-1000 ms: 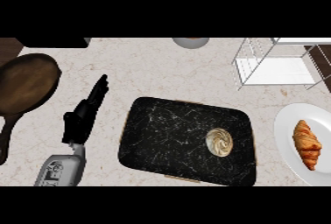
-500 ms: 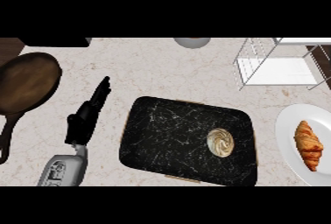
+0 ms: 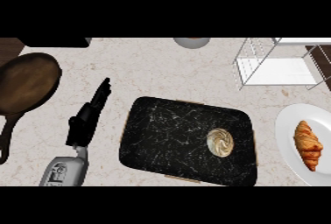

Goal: Pick the bell pepper from the tray and place it in the tiered shelf

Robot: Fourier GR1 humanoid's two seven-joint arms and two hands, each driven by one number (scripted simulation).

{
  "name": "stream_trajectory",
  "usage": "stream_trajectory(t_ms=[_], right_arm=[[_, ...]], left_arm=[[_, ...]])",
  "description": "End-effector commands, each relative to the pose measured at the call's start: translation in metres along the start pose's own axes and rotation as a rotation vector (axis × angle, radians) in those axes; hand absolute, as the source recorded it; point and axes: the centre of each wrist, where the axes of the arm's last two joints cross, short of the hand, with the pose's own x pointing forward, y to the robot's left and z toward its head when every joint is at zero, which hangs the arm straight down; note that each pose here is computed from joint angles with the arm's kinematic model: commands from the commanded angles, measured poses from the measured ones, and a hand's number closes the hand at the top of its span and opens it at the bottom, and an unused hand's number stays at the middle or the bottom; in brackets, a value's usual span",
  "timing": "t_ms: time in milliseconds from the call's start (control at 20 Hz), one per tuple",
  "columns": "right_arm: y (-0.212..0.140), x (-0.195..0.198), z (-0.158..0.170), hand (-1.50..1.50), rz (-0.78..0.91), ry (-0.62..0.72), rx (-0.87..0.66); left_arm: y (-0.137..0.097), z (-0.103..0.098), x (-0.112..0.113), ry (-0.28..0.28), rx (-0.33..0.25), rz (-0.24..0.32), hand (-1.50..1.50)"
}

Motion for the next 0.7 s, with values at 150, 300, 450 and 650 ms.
stream_trajectory(t_ms=[150, 300, 450, 650], right_arm=[[-0.009, -0.032, -0.012, 1.5, 0.276, 0.133, -0.065], [-0.02, -0.046, -0.011, -1.5, 0.273, 0.177, -0.104], [-0.015, -0.053, -0.008, -1.5, 0.275, 0.195, -0.107], [-0.009, -0.04, -0.011, -1.5, 0.133, 0.226, -0.119]], left_arm=[[-0.004, 0.007, 0.003, -0.012, 0.004, -0.005, 0.0], [-0.002, 0.001, 0.004, 0.012, 0.016, 0.011, 0.0], [0.007, 0.005, -0.009, -0.012, 0.01, 0.018, 0.0], [-0.005, 0.007, -0.001, 0.006, 0.009, 0.007, 0.0]])
